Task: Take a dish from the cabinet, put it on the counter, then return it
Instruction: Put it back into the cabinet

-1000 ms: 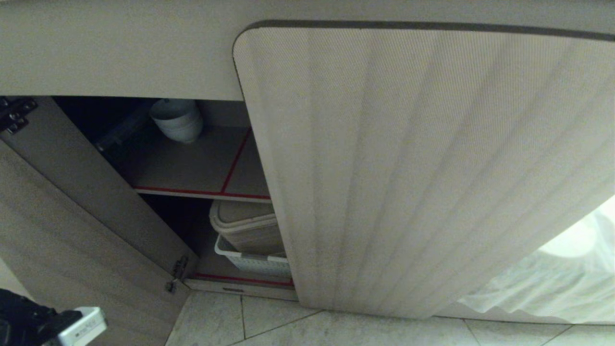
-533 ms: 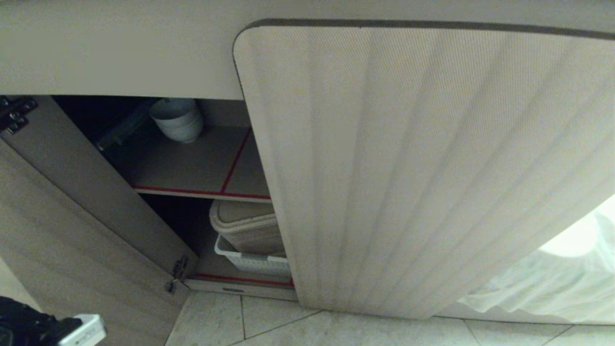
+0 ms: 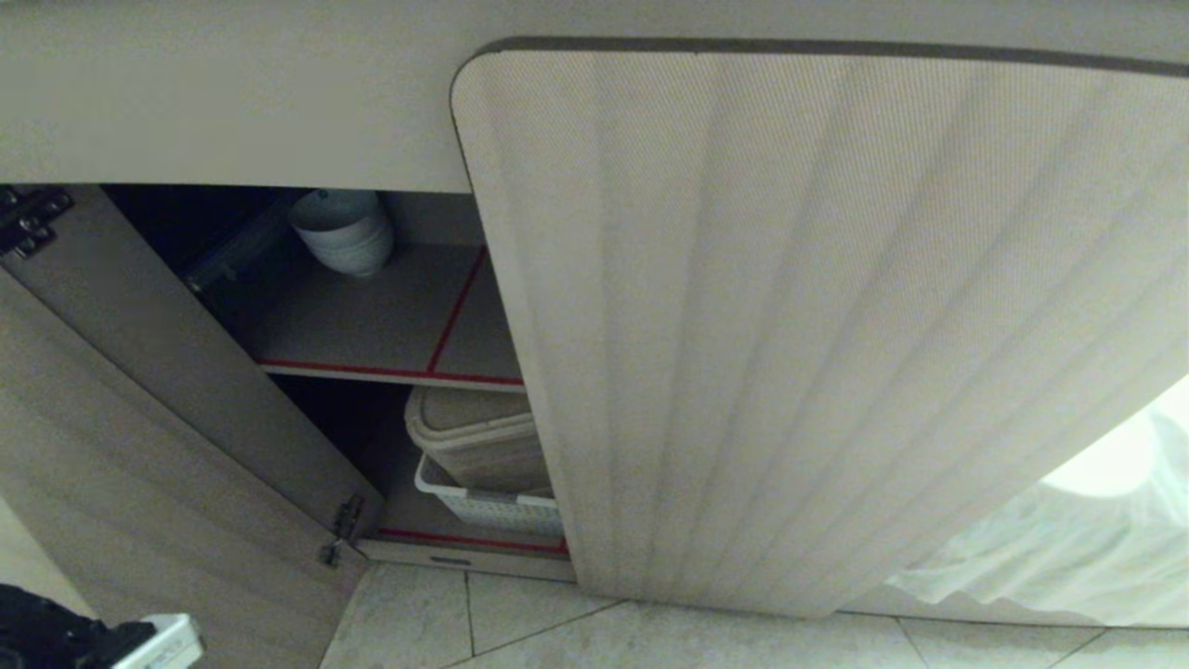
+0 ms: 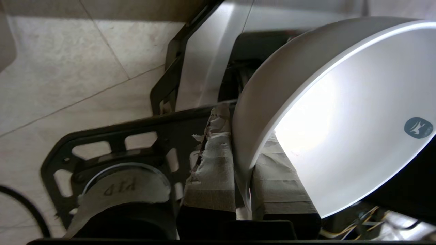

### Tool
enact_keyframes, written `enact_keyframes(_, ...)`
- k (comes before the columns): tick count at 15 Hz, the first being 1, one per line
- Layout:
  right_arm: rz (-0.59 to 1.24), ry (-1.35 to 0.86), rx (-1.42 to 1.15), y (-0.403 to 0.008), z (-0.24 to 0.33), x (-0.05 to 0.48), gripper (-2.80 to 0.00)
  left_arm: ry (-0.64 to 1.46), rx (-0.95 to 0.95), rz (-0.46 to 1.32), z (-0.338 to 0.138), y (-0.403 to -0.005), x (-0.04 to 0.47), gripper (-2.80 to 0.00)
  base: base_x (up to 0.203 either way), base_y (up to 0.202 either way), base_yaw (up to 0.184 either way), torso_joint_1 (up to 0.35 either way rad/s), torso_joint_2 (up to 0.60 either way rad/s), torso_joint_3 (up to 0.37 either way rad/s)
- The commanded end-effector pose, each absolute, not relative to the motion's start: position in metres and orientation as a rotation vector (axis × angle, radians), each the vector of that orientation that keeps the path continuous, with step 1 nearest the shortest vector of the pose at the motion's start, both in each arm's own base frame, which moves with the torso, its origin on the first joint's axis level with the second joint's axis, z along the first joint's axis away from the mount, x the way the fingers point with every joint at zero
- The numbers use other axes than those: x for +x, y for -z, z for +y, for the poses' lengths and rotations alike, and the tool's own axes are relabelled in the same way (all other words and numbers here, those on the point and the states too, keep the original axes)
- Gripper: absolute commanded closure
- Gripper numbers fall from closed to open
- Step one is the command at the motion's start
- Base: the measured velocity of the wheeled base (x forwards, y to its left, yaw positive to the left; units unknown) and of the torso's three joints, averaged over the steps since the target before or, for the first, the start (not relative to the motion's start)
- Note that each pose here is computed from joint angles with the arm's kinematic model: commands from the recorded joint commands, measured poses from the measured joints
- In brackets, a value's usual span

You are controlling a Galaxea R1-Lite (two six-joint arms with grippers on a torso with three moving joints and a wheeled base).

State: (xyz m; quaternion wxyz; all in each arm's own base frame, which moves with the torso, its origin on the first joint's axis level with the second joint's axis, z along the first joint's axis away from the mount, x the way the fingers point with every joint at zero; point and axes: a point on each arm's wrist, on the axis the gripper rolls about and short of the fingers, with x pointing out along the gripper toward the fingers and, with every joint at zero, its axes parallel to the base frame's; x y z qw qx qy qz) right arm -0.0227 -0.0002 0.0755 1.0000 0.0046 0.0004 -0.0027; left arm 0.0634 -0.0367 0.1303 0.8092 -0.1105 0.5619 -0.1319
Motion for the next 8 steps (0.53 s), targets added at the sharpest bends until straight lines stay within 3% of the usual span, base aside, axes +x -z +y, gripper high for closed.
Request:
enact_keyframes(1,0.0,0.006,0.009,-0.076,0.0,-0.023,0.0,0.258,-0.287,1.191,-0.04,-0.13,0.07,0.0,0.0,0.0,0.0,0.0,0.0,0.0)
enact_keyframes(8,0.0,0.006,0.009,-0.075,0.0,-0.023,0.0,0.111,-0.484,1.162,-0.044,-0.126,0.089,0.0,0.0,0.0,0.0,0.0,0.0,0.0)
